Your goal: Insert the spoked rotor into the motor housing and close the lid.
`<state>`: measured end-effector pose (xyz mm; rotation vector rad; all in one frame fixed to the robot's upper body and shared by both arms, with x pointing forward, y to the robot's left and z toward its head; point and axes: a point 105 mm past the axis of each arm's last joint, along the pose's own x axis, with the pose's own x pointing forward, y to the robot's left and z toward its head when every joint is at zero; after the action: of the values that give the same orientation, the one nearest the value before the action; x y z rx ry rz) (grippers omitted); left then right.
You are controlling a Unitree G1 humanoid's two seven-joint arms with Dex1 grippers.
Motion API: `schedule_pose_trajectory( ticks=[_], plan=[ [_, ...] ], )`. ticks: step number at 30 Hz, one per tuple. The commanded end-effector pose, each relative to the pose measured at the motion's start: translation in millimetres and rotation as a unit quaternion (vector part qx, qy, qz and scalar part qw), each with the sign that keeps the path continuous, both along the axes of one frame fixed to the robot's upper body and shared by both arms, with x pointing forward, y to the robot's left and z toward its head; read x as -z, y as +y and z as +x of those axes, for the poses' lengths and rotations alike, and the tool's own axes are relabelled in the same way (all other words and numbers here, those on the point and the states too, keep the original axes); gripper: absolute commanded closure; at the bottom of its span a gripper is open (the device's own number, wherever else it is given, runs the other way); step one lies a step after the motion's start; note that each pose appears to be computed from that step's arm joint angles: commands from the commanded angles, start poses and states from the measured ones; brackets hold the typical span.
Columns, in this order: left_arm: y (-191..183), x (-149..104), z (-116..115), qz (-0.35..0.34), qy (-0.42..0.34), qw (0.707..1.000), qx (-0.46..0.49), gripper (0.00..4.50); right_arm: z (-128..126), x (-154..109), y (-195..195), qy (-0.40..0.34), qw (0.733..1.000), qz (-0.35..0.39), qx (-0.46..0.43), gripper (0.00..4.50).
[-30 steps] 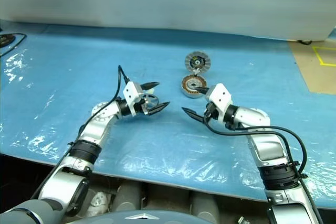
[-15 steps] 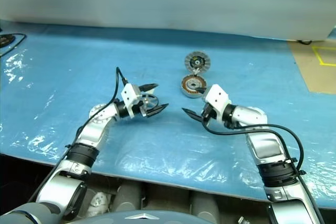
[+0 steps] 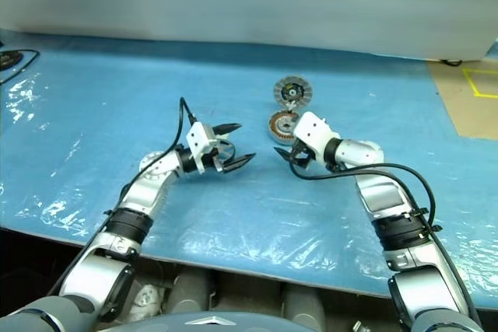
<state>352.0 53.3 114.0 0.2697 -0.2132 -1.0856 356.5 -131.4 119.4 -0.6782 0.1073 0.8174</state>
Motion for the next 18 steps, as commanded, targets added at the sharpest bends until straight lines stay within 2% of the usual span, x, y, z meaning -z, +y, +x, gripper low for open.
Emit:
schedule_pose_trajectory(
  ticks=[1,3,8,16,18],
  plan=[
    [-3,-14,2,-0.003,-0.030,1.000,0.010,0.00,5,-2,6,-0.024,0.999,-0.025,-0.008,0.05],
    [-3,-14,3,-0.004,-0.031,0.999,0.006,0.00,7,3,8,-0.023,0.999,-0.040,-0.011,0.05],
    [-5,-15,3,-0.009,-0.035,0.999,0.004,0.00,11,12,0,-0.024,0.996,-0.083,-0.013,1.61],
    [-6,-11,2,-0.010,-0.030,0.999,0.001,0.00,22,0,-10,-0.068,0.993,-0.102,0.002,4.43],
    [-6,-11,3,-0.010,-0.030,1.000,0.002,0.00,22,-2,-11,-0.074,0.992,-0.100,0.004,4.48]
  ],
)
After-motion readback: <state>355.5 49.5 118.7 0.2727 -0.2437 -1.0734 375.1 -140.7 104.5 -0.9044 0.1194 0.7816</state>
